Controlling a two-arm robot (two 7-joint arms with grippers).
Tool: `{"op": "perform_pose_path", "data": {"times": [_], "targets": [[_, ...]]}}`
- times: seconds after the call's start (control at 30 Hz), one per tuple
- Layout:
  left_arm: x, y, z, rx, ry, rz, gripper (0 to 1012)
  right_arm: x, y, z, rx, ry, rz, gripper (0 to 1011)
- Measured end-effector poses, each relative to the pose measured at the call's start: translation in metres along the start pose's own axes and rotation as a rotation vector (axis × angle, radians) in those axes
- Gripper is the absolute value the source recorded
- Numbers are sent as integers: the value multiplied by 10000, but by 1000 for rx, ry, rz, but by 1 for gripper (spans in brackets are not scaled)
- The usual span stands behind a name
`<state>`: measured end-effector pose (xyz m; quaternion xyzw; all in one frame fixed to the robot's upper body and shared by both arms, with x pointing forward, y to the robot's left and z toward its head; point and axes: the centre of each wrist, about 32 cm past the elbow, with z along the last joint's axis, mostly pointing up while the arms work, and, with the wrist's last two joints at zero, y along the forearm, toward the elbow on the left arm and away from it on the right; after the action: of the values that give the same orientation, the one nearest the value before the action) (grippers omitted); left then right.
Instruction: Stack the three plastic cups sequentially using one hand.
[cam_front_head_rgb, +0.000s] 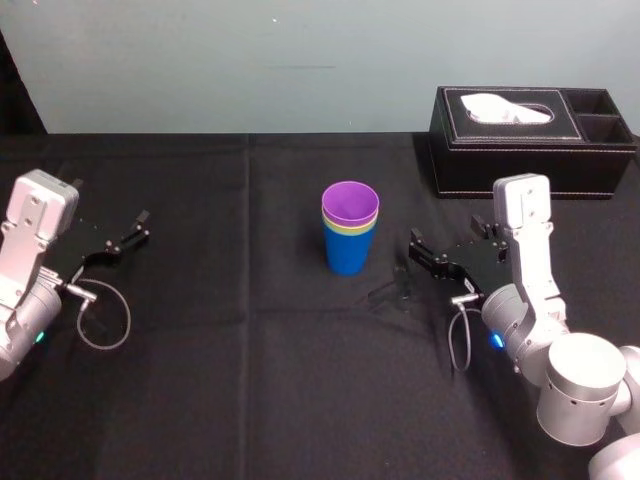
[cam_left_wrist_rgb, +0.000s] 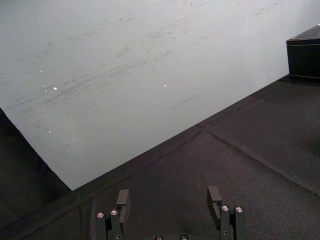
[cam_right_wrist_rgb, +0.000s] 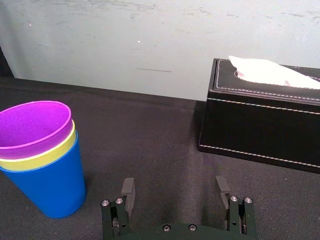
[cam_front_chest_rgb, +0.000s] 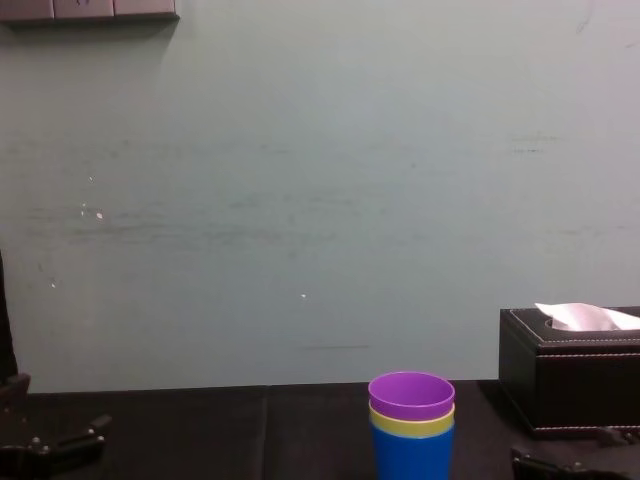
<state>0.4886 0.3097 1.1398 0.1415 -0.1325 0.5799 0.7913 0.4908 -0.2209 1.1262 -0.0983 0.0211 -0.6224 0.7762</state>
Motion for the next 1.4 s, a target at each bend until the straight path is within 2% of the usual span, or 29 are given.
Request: {"op": "perform_pose_path", "data": {"times": [1.4], "targets": [[0,0,0,0,0,0,1012,0,0,0,0,0,0,1003]]}}
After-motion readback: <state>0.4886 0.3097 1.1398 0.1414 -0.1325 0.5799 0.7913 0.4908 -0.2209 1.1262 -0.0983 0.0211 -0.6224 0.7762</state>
